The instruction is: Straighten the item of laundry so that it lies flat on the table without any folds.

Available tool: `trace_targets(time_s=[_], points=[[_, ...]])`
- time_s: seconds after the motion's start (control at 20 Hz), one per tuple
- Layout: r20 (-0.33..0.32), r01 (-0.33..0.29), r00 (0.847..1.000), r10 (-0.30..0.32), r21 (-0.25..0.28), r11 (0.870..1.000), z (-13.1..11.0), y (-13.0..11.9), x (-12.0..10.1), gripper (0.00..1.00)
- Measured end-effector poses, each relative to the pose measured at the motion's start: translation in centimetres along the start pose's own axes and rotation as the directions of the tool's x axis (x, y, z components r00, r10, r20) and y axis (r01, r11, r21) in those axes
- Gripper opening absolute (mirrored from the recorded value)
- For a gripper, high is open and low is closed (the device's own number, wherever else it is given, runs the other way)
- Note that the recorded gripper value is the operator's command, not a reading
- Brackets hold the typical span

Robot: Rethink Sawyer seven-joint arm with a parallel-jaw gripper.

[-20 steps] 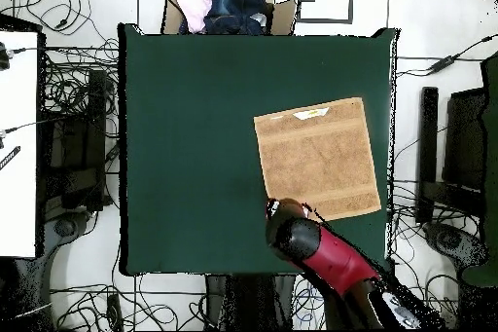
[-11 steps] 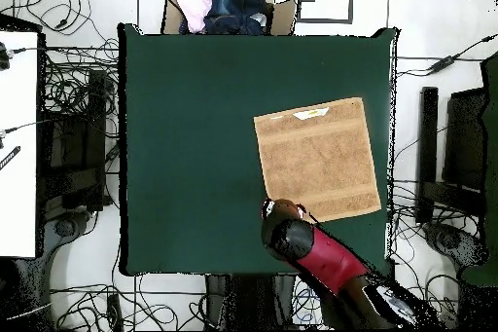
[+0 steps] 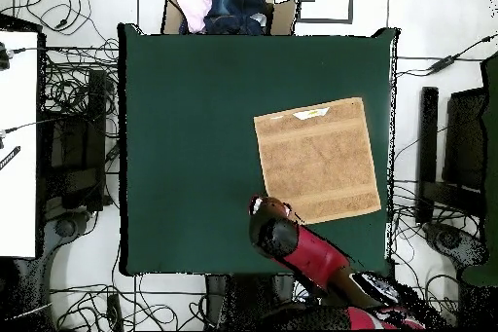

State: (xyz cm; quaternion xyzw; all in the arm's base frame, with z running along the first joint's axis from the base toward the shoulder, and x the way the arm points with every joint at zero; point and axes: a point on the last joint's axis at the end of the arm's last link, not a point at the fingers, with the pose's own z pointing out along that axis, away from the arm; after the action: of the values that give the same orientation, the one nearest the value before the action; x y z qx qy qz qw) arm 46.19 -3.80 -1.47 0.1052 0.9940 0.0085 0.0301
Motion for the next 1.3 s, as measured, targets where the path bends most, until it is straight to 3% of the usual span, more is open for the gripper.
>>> trace_targets(time_s=[0.8, 1.05, 1.3], points=[[-0.003, -0.073, 0.997, 0.073, -0.008, 0.997, 3.1, 1.5, 2.5, 0.0], [0.006, -0.081, 0.997, 0.081, -0.006, 0.997, 2.4, 1.5, 2.1, 0.0], [-0.002, -0.076, 0.997, 0.076, -0.012, 0.997, -0.2, 2.1, 1.3, 0.0]])
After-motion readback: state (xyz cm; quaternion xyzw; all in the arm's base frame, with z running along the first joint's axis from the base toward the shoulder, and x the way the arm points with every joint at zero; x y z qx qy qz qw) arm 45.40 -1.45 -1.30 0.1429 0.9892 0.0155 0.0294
